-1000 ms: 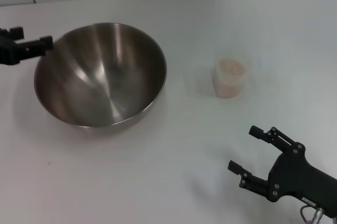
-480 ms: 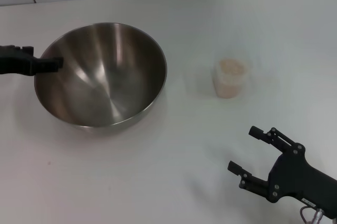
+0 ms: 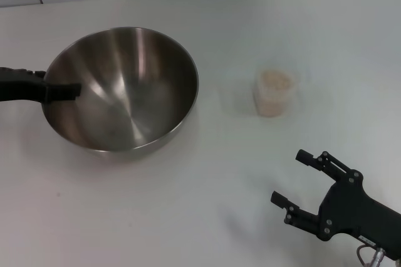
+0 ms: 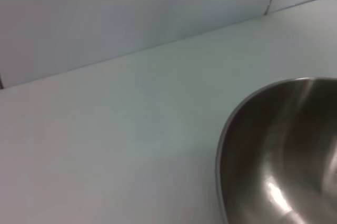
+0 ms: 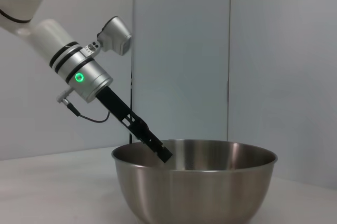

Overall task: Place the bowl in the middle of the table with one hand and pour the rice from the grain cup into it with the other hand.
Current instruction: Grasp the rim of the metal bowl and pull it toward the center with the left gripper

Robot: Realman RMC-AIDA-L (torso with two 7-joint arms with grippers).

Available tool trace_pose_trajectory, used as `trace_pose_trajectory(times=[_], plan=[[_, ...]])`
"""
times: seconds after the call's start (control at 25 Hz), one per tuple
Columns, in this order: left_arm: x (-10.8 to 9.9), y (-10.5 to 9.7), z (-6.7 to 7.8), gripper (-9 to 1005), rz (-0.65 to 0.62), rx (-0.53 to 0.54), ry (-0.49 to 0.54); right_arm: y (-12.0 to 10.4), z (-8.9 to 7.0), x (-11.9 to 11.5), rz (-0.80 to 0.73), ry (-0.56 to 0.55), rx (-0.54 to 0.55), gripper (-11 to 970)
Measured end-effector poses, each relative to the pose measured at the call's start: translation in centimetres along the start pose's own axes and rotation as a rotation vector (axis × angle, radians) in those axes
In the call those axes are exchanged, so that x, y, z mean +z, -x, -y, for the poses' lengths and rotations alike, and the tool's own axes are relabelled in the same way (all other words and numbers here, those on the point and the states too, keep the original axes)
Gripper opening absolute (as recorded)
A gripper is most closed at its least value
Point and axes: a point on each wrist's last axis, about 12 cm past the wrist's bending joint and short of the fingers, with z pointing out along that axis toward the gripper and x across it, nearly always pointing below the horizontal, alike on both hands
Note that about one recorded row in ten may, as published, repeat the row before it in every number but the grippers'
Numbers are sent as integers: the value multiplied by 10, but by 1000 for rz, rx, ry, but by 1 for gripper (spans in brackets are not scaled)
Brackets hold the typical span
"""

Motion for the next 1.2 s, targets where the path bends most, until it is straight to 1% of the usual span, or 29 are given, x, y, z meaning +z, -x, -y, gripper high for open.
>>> trace_pose_trajectory(times=[0.24,0.44,0.6,1.0,1.2], plan=[[1,3,1,813,-3,1,-7,0,0,0,0,0,-1,825],[7,4,1,723,-39,6,-16,0,0,0,-1,0,-2,825],[8,8,3,474,-45,8,-20,0,1,-1,-2,0,-3,826],[9,17,7,209,-46,5,-49,0,1,-1,-1,0,-4,826],[8,21,4,75,-47,-30,-69,1,1,0,5,2,-4,826]])
